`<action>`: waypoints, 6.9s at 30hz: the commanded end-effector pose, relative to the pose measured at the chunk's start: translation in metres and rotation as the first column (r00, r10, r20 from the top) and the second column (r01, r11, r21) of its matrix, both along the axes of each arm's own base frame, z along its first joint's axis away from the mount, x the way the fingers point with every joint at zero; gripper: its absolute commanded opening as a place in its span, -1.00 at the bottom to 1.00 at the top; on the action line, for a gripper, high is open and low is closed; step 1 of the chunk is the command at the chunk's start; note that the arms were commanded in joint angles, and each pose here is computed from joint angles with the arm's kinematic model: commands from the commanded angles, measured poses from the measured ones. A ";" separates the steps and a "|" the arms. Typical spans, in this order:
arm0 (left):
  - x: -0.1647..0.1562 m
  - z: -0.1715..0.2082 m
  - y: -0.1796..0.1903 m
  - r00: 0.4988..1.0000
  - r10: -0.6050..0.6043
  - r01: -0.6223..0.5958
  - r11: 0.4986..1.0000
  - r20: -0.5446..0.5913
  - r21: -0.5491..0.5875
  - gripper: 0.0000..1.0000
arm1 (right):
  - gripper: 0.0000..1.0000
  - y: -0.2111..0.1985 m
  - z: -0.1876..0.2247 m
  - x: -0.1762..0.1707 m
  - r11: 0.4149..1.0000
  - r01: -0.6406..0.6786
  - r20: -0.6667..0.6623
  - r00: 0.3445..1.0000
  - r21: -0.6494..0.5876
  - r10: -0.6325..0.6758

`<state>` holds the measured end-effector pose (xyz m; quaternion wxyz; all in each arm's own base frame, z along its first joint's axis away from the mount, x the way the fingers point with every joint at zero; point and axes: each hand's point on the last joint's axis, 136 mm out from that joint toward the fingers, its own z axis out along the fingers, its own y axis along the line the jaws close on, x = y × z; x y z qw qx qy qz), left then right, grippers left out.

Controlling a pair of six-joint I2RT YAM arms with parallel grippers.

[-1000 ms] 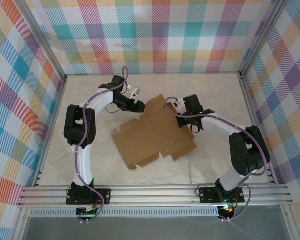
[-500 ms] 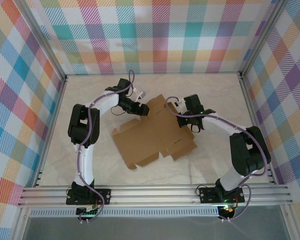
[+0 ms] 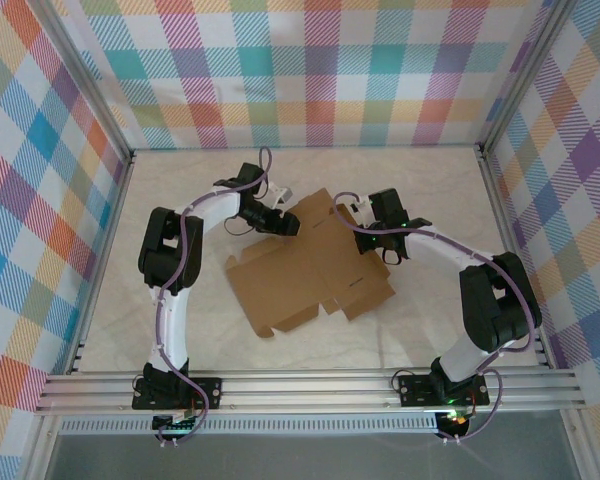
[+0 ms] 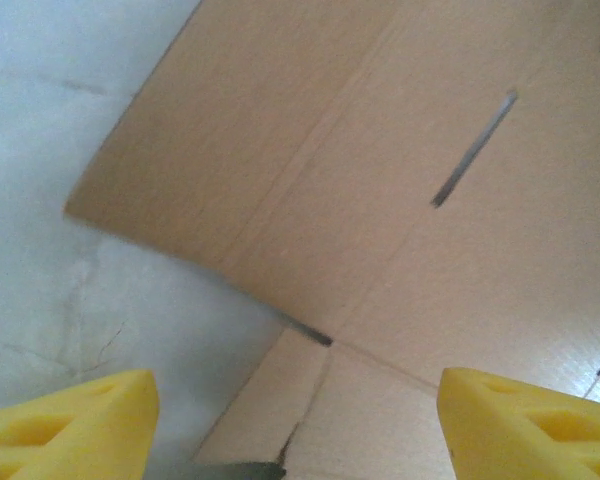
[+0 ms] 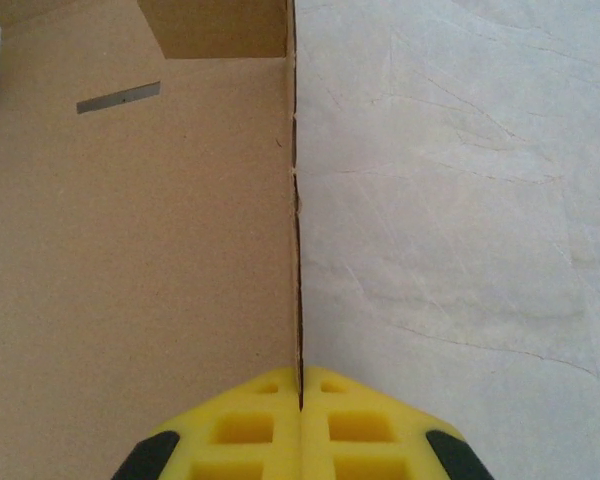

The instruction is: Fold the paper box

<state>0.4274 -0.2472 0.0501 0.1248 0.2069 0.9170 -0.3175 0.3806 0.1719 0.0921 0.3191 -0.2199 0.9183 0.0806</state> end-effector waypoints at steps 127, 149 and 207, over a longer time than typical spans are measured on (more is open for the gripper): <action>0.119 0.034 0.122 0.730 0.679 -0.683 0.726 -0.078 -0.081 0.83 | -1.00 0.097 0.100 0.032 0.561 0.171 0.552 0.543 -0.810 0.633; 0.104 0.017 0.137 0.722 0.685 -0.690 0.723 -0.096 -0.034 0.77 | -1.00 0.131 0.087 0.005 0.515 0.256 0.575 0.364 -0.818 0.733; 0.016 0.041 0.057 0.882 0.452 -0.466 0.878 -0.131 -0.107 0.16 | -1.00 0.130 0.050 0.005 0.501 0.221 0.547 0.384 -0.837 0.744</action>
